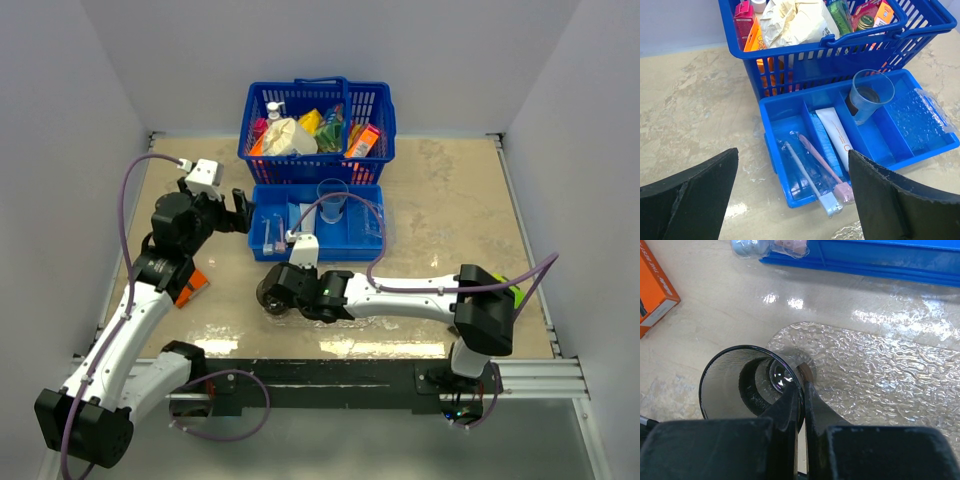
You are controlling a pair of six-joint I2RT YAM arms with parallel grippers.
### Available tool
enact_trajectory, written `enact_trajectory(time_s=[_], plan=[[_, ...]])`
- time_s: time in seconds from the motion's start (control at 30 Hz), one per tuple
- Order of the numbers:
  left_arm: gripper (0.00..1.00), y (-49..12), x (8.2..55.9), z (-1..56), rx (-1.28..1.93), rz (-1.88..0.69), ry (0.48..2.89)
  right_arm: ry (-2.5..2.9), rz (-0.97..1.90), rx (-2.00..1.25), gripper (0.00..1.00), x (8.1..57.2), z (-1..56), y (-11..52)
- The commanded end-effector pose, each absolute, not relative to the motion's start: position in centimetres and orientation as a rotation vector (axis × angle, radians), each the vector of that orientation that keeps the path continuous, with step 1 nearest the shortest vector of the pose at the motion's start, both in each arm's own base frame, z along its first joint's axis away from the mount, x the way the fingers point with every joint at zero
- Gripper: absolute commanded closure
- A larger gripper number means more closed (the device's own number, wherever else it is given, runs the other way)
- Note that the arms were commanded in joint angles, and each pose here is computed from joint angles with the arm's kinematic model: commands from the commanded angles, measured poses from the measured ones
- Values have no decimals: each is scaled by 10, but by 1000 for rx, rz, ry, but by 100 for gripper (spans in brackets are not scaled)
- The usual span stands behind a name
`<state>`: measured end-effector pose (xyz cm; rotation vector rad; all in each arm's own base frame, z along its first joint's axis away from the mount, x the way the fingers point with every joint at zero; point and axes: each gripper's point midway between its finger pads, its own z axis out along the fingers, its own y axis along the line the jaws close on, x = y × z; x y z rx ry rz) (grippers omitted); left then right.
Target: Prepare toiletry sets of a toothbrush and toothpaste on the tray
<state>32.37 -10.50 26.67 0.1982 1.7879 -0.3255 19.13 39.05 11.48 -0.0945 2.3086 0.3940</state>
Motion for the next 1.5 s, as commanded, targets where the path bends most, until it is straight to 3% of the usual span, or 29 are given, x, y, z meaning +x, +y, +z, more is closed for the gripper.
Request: enact_trajectory(time_s=[0.0, 0.23, 0.6, 1.37, 1.47], plan=[[5, -108, 328, 275, 196, -335, 1749, 2241, 397, -67, 100, 202, 135, 399], [5, -108, 328, 273, 197, -335, 1754, 2246, 385, -77, 100, 201, 136, 397], [4, -109, 328, 274, 201, -334, 1753, 2245, 377, -78, 77, 202, 137, 396], [4, -109, 328, 274, 198, -332, 1752, 2203, 444, -90, 39, 202, 153, 400], [4, -109, 328, 273, 198, -332, 1754, 2184, 473, -87, 37, 202, 161, 398]])
